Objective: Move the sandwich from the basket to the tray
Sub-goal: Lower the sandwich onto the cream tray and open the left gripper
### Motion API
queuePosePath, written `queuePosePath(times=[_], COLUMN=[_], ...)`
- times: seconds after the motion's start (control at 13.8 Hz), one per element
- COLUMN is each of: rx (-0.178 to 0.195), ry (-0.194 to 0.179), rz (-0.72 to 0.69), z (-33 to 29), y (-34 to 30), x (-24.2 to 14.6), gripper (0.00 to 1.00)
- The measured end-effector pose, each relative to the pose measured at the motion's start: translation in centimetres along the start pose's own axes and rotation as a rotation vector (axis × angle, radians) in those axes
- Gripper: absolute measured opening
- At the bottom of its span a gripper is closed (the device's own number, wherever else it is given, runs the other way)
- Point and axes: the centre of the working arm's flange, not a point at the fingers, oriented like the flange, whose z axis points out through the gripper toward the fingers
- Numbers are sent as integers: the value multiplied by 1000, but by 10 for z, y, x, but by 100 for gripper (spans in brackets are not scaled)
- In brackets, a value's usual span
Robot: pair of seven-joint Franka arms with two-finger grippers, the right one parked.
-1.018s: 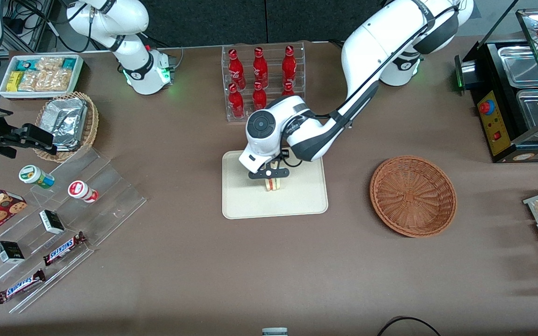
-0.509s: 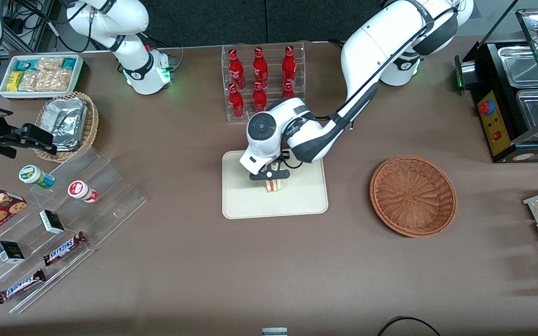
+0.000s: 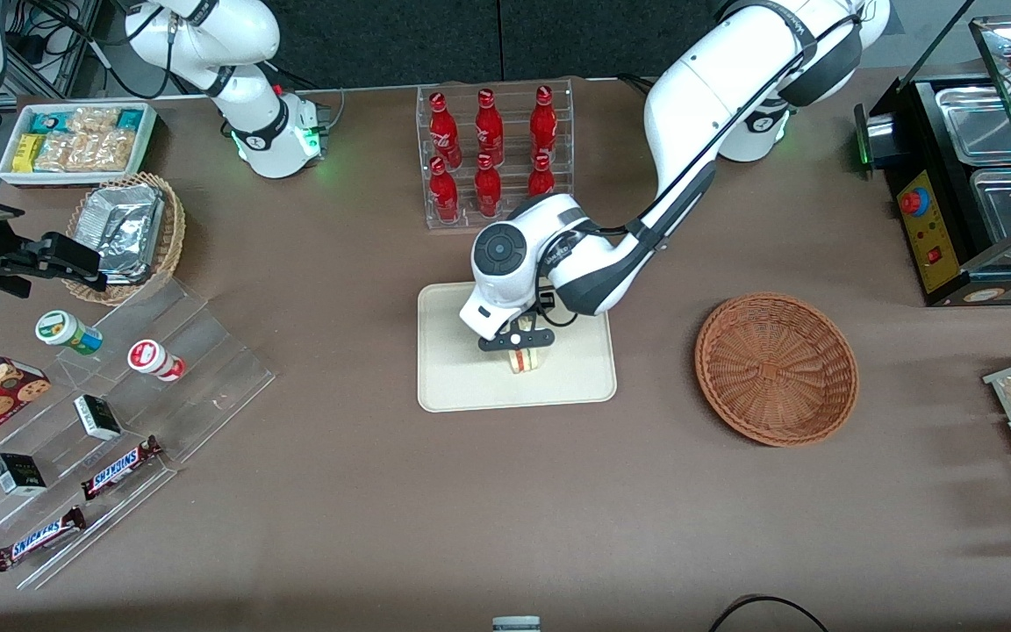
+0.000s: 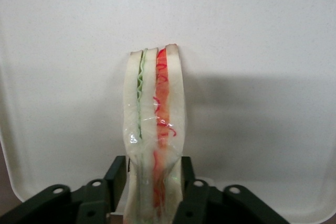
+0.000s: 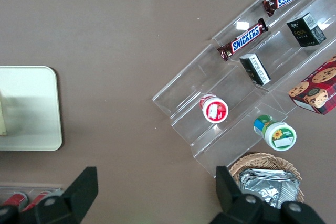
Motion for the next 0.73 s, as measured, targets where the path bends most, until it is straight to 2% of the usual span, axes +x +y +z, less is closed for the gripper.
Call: queuePosePath(times=[0.29,0.36,0.58,0.73], rx=[-16,-12,-25,-27], ry=[18,19,23,25], rz=[-12,-25,-94,-170], z=[-20,-34,-115,-178], y=[2,0,-20,-63], x=[6,7,8,20], gripper=[95,100,100,100])
